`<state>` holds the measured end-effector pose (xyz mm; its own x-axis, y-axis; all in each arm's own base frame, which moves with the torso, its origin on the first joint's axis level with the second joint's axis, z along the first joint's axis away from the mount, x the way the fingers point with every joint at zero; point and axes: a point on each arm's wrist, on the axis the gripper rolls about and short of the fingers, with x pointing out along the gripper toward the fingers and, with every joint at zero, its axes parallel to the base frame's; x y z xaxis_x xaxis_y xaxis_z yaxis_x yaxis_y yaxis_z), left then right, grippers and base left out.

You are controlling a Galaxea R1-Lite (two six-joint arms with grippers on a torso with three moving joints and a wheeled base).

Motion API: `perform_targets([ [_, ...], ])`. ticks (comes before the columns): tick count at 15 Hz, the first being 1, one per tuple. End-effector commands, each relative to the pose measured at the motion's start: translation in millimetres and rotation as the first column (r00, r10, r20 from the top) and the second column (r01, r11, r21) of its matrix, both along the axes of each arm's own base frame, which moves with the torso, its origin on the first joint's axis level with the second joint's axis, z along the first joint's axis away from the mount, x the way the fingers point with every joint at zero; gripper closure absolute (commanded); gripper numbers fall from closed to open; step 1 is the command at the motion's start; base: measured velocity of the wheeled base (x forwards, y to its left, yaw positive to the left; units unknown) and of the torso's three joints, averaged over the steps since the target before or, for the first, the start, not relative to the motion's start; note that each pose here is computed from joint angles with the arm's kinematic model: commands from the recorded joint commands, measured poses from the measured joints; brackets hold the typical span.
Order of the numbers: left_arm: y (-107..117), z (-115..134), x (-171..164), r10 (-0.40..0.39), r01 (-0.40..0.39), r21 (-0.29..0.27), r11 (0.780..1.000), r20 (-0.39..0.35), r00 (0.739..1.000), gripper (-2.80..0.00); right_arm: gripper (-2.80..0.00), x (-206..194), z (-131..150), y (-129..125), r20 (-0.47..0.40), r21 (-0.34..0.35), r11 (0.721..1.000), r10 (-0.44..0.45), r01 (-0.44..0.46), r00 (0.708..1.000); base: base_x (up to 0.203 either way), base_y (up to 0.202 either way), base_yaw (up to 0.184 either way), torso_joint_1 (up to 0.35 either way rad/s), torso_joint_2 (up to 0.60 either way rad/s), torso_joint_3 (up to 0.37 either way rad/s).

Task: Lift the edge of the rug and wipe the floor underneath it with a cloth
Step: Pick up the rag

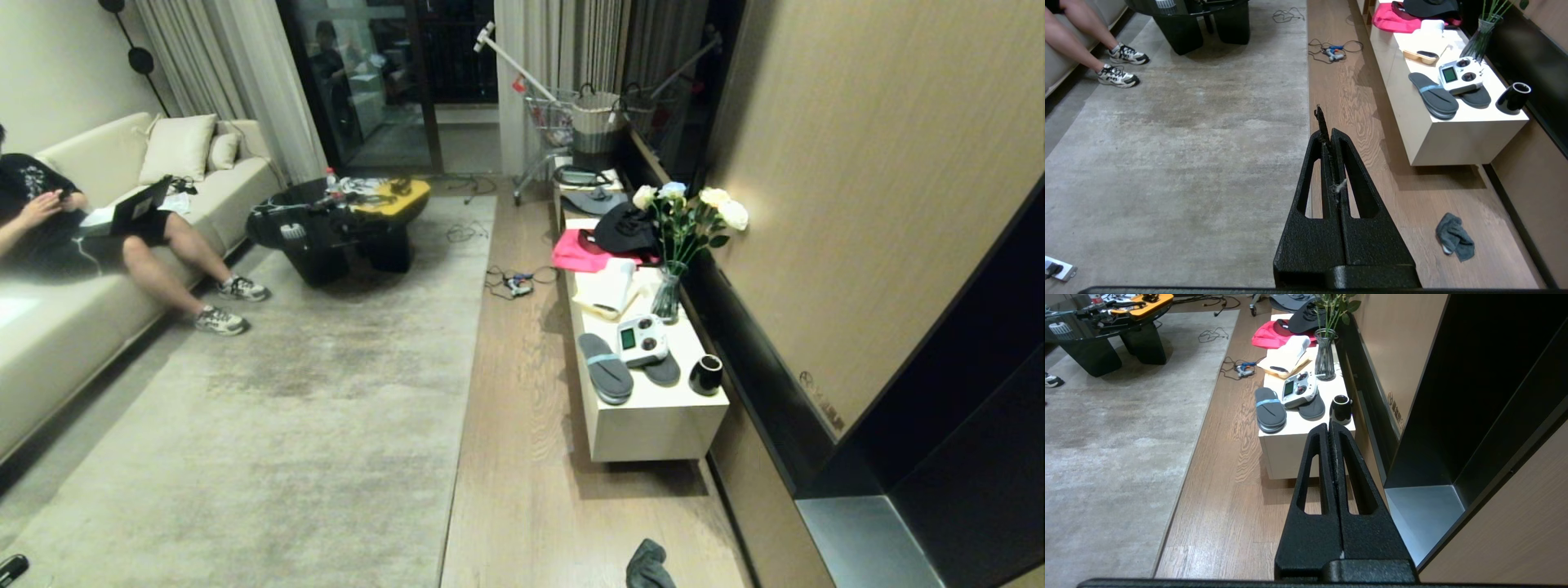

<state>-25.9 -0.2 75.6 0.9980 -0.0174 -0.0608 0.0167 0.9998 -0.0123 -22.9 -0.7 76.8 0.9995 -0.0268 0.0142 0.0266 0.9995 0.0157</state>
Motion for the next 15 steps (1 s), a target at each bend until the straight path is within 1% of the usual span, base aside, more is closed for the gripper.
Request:
perform_targets([
  [1, 0.0, -0.1, 0.0, 0.001, -0.001, -0.001, 1.0, -0.001, 1.0, 0.0, 0.0, 0.1, 0.1, 0.0, 0.0, 0.0, 1.0, 0.001, -0.001, 1.0, 0.0, 0.0, 0.0, 0.0, 0.0, 0.0],
  [15, 0.0, -0.1, 0.0, -0.001, 0.001, -0.001, 1.0, -0.001, 1.0, 0.0, 0.0, 0.1, 0.1, 0.0, 0.0, 0.003, 1.0, 0.001, -0.001, 1.0, 0.0, 0.0, 0.0, 0.0, 0.0, 0.0],
])
